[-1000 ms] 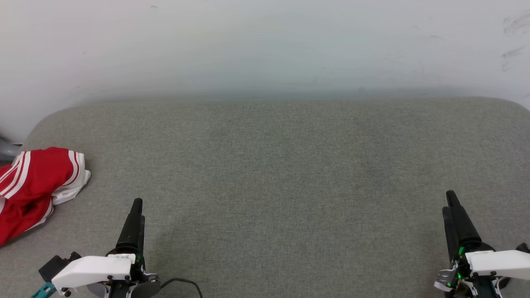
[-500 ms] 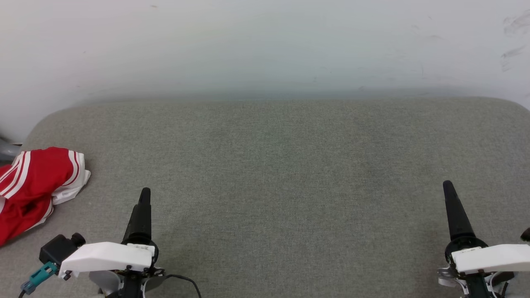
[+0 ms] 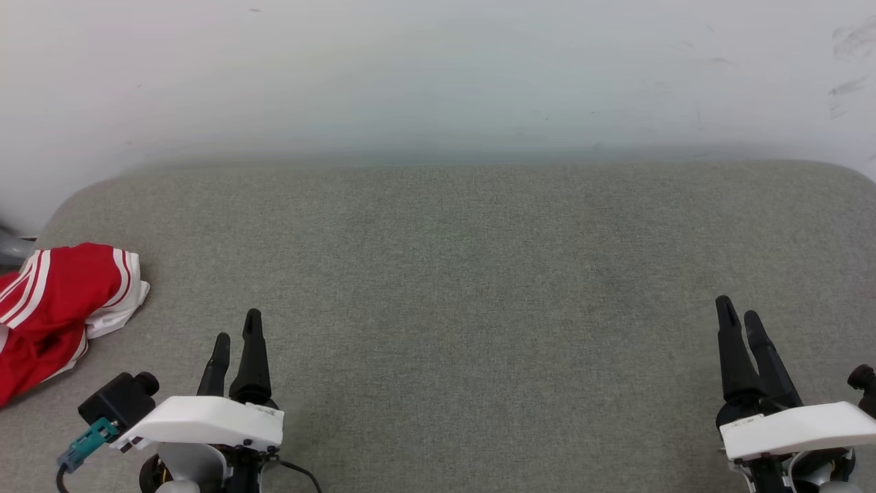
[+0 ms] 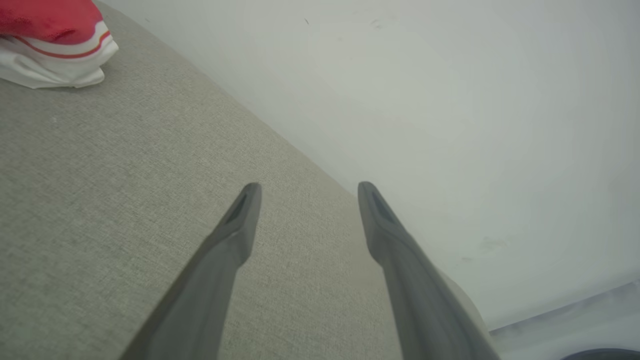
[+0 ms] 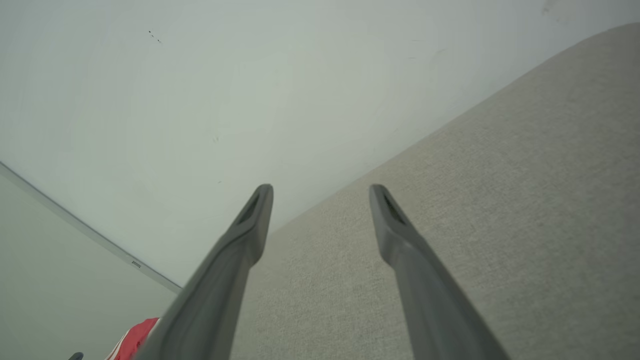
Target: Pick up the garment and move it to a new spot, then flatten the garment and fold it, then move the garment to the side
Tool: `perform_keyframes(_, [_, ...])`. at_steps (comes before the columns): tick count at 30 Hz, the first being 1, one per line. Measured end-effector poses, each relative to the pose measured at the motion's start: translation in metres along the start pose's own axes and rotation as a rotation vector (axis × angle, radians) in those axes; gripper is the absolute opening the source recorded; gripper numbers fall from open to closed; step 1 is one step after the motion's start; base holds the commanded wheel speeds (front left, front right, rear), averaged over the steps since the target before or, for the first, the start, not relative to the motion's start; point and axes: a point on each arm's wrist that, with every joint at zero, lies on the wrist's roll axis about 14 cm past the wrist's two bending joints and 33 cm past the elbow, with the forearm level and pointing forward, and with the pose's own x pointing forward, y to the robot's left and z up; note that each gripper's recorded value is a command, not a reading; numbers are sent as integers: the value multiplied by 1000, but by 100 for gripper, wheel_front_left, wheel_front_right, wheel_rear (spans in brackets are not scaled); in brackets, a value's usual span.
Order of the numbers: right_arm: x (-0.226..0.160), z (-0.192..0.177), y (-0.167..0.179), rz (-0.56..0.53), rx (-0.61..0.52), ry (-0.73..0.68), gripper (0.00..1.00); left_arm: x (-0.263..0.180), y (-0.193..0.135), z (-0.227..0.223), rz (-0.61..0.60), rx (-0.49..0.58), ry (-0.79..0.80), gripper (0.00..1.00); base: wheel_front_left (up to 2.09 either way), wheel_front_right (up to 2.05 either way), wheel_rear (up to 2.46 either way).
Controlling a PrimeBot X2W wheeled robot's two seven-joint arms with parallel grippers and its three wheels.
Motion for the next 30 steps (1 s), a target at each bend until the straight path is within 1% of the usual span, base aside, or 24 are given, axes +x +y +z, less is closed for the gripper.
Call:
perform_keyframes(13, [-5, -9, 2, 20, -207, 20, 100, -4, -3, -4, -7, 199, -14, 100, 0, 0, 0])
perform_keyframes(30, [-10, -18, 4, 47, -390, 35, 100, -9, -10, -4, -39, 387, -50, 100, 0, 0, 0])
